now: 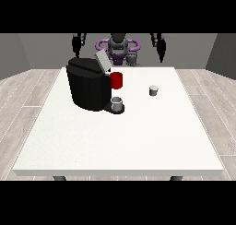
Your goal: Insert the coffee pod into the coffee machine and close the lid
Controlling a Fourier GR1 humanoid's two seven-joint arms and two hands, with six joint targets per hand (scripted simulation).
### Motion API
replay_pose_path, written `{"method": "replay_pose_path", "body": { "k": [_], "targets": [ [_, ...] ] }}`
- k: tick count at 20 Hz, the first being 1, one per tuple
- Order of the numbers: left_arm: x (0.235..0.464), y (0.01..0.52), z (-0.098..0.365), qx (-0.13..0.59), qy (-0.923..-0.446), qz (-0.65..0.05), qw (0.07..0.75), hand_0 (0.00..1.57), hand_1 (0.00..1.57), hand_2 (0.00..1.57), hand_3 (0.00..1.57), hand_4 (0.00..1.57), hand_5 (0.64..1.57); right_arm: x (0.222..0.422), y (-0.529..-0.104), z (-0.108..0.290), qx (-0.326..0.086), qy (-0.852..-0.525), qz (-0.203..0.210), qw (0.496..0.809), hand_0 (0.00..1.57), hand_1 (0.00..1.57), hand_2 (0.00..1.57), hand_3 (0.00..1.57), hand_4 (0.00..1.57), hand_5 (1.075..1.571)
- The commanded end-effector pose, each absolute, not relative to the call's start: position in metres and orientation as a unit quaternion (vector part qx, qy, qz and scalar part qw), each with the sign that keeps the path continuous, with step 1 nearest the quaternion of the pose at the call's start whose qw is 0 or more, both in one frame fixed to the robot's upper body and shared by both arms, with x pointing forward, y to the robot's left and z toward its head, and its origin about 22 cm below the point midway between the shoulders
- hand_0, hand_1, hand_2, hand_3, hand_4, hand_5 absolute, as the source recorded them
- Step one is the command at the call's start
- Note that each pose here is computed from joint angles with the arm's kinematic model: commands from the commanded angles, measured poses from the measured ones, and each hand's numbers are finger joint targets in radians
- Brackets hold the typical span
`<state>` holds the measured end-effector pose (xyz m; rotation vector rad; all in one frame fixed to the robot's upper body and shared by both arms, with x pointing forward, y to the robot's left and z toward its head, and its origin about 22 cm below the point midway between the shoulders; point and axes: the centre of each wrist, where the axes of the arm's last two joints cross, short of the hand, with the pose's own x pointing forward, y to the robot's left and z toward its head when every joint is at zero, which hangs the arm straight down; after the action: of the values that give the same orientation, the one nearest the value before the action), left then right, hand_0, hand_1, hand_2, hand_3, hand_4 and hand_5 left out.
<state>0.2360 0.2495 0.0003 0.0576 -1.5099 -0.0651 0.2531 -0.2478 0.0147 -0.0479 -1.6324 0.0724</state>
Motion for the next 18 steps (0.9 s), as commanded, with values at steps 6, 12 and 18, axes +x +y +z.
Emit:
{"method": "replay_pose_path", "body": {
  "k": [6, 12, 18],
  "targets": [
    [0.259, 0.29, 0.034, 0.084, -0.731, -0.21, 0.644, 0.0, 0.0, 0.0, 0.0, 0.0, 1.571, 0.245, -0.243, -0.005, -0.011, -0.71, 0.04, 0.703, 0.0, 0.0, 0.0, 0.0, 0.0, 1.571],
    [0.296, 0.332, 0.065, 0.174, -0.699, -0.267, 0.641, 0.0, 0.0, 0.0, 0.0, 0.0, 1.571, 0.27, -0.224, 0.029, -0.102, -0.76, 0.048, 0.64, 0.0, 0.0, 0.0, 0.0, 0.0, 1.571],
    [0.312, 0.368, 0.064, 0.207, -0.64, -0.309, 0.672, 0.0, 0.0, 0.0, 0.0, 0.0, 1.571, 0.261, -0.197, 0.034, -0.081, -0.766, 0.078, 0.633, 0.0, 0.0, 0.0, 0.0, 0.0, 1.571]
  ]
}}
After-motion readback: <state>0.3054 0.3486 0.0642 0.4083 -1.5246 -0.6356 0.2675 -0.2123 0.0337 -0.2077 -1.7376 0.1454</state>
